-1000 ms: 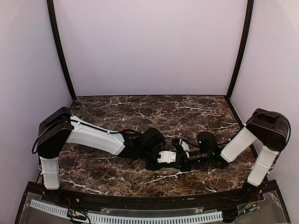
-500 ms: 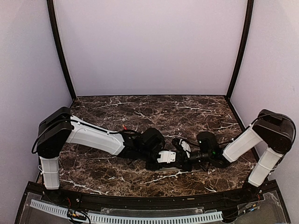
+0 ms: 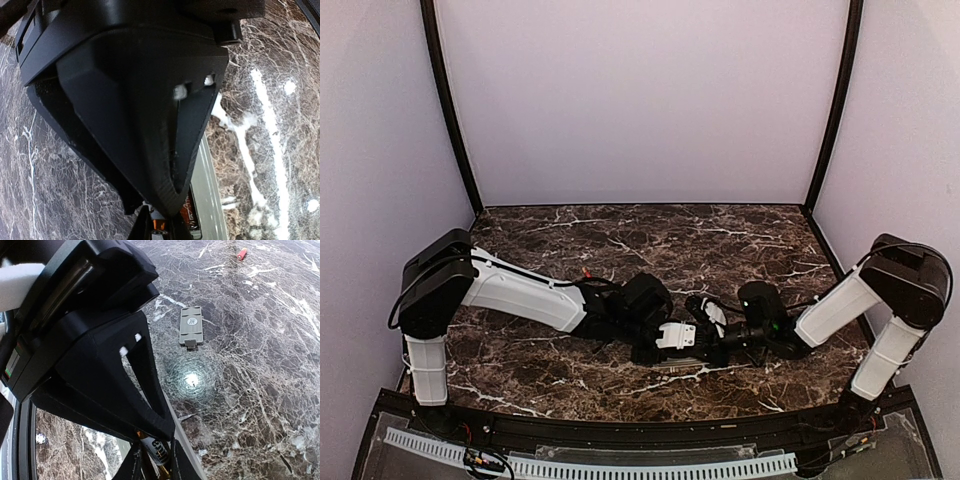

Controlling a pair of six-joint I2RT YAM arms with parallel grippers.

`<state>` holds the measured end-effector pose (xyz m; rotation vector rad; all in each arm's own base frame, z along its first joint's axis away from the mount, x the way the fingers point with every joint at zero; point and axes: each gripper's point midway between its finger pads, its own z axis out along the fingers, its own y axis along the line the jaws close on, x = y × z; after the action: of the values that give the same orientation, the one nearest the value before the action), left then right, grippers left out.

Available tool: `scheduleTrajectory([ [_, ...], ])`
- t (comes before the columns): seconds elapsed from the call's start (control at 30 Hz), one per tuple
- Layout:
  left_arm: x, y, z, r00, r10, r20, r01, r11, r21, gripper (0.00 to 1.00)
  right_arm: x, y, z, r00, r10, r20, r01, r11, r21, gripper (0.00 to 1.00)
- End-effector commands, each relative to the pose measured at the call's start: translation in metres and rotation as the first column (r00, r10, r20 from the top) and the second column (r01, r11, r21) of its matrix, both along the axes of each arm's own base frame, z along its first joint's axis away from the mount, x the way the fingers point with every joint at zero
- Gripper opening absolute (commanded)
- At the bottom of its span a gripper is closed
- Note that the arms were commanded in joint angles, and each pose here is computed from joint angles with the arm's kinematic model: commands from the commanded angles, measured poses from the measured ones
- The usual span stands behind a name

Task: Load the batteries into the remote control
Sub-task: Pass from the left arm to the right

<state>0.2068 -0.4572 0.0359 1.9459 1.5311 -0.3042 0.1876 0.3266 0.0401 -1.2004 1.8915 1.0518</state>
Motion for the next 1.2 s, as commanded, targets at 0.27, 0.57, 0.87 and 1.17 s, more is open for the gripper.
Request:
scheduleTrajectory([
  [0.27,-0.010,0.032,-0.057,0.997,0.014,-0.071,-0.004,0.990,0.140,0.00,-0.017,-0.011,-0.021,0.997,-0.019,-0.081,0.010,0.995,-0.102,0.17],
  [0.57,-0.012,0.035,-0.059,0.996,0.014,-0.089,-0.002,0.991,0.137,0.00,-0.030,-0.003,-0.024,0.991,0.045,-0.127,-0.056,0.995,-0.087,0.20],
  [0.87,-0.012,0.036,-0.054,0.994,-0.011,-0.112,0.024,0.993,0.116,0.00,-0.033,-0.005,-0.027,0.988,0.048,-0.148,-0.065,0.992,-0.112,0.18],
  [1.17,-0.011,0.037,-0.053,0.990,-0.025,-0.138,0.039,0.994,0.098,0.00,-0.030,-0.012,-0.033,0.984,-0.017,-0.179,-0.015,0.984,-0.176,0.15],
])
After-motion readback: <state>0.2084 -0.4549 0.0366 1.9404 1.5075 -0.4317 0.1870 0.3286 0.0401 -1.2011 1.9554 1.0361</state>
